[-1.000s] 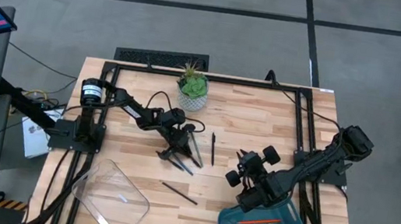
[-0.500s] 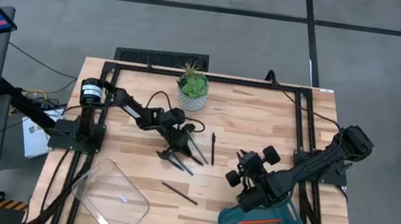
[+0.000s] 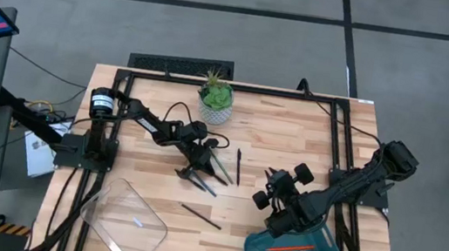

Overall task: Sort pens & pencils
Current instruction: Put the middle black pen into the transparent bin

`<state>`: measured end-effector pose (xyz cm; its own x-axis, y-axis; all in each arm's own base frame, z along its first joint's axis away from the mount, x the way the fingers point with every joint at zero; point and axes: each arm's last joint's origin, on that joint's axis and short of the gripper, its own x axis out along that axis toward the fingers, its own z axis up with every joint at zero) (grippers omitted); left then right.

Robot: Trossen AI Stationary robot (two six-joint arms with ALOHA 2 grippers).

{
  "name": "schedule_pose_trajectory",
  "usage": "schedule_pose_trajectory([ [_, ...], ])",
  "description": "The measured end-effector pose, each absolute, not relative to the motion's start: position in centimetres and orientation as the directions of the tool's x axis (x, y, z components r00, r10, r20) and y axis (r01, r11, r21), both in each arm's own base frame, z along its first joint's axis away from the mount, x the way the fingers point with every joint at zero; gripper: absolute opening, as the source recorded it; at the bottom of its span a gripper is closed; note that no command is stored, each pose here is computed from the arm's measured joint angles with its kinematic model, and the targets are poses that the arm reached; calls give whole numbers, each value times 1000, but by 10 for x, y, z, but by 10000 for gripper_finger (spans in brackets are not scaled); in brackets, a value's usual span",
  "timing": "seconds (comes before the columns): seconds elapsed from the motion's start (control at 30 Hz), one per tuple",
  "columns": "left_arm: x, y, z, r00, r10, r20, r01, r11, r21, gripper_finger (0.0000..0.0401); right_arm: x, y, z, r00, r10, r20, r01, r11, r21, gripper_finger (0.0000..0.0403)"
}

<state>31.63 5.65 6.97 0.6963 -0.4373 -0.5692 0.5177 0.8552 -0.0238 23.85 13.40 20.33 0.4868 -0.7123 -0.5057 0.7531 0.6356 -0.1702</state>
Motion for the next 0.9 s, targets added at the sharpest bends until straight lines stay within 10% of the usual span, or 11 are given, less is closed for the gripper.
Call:
schedule_pose_trajectory([
  [0.9,326,58,77,728,-460,-508,512,858,-43,21,238,134,203,486,-713,-505,753,635,-172,87],
])
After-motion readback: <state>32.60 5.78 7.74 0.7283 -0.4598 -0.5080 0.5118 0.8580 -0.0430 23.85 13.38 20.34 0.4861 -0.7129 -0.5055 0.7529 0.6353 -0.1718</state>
